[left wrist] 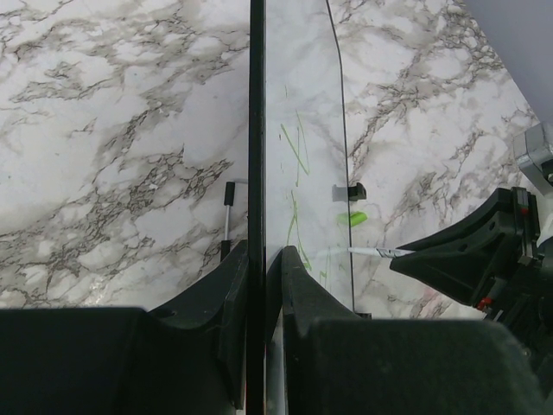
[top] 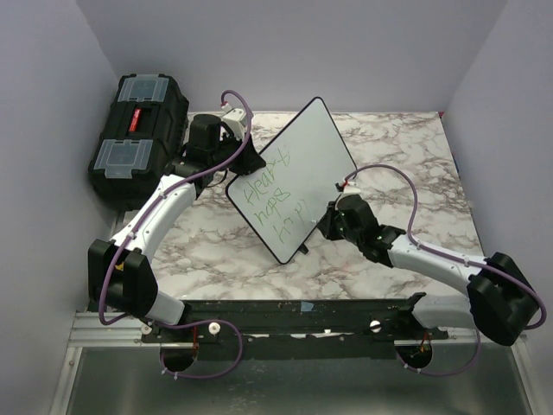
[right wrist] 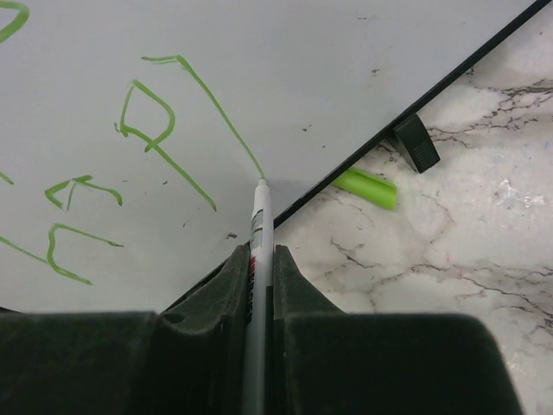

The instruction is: Write a sentence on the whiteboard

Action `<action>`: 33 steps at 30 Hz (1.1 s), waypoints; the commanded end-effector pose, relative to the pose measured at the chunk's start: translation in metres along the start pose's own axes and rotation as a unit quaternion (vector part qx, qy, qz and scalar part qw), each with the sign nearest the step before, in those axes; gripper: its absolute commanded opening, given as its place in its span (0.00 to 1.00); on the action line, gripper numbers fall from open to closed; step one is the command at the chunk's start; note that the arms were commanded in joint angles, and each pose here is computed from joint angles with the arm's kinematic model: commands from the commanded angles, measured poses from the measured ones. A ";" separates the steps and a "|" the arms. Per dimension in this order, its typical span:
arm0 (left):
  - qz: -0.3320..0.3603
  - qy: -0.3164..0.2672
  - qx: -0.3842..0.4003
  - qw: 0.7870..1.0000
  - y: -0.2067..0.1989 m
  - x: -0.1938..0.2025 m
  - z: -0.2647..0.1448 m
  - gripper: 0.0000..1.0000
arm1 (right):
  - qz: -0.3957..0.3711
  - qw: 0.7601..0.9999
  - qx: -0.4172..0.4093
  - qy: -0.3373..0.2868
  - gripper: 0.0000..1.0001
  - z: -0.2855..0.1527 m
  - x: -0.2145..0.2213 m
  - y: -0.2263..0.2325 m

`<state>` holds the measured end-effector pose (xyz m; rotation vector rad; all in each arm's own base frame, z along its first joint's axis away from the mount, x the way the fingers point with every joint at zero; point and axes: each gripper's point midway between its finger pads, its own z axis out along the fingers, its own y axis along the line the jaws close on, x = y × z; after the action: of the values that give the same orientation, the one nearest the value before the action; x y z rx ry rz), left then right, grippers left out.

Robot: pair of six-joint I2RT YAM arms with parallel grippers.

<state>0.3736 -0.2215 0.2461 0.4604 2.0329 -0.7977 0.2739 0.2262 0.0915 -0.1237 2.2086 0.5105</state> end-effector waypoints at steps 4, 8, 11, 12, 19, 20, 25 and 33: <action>0.033 0.039 -0.005 0.999 0.004 0.027 0.002 0.00 | -0.011 1.000 -0.009 -0.010 0.01 -0.012 -0.020 0.010; 0.034 0.038 -0.006 0.999 0.003 0.026 0.001 0.00 | -0.014 0.999 -0.019 -0.038 0.01 -0.015 -0.046 0.021; 0.034 0.037 -0.007 0.999 0.003 0.025 0.000 0.00 | -0.014 0.998 -0.027 -0.052 0.01 -0.014 -0.058 0.029; 0.034 0.037 -0.007 0.999 0.003 0.025 -0.001 0.00 | -0.015 0.998 -0.027 -0.052 0.01 -0.013 -0.059 0.030; 0.035 0.039 -0.008 0.999 0.004 0.027 0.001 0.00 | -0.014 0.997 -0.036 -0.063 0.01 -0.001 -0.071 0.040; 0.035 0.039 -0.008 0.999 0.005 0.026 0.001 0.00 | -0.014 0.997 -0.035 -0.063 0.01 0.000 -0.071 0.040; 0.036 0.038 -0.010 0.999 0.005 0.026 0.000 0.00 | -0.018 0.997 -0.036 -0.064 0.01 0.005 -0.074 0.042; 0.036 0.038 -0.011 0.999 0.006 0.026 0.001 0.00 | -0.018 0.997 -0.031 -0.061 0.01 0.012 -0.075 0.043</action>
<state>0.3734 -0.2212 0.2459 0.4607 2.0341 -0.7964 0.3101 0.2559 0.1482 -0.1548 2.0980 0.5480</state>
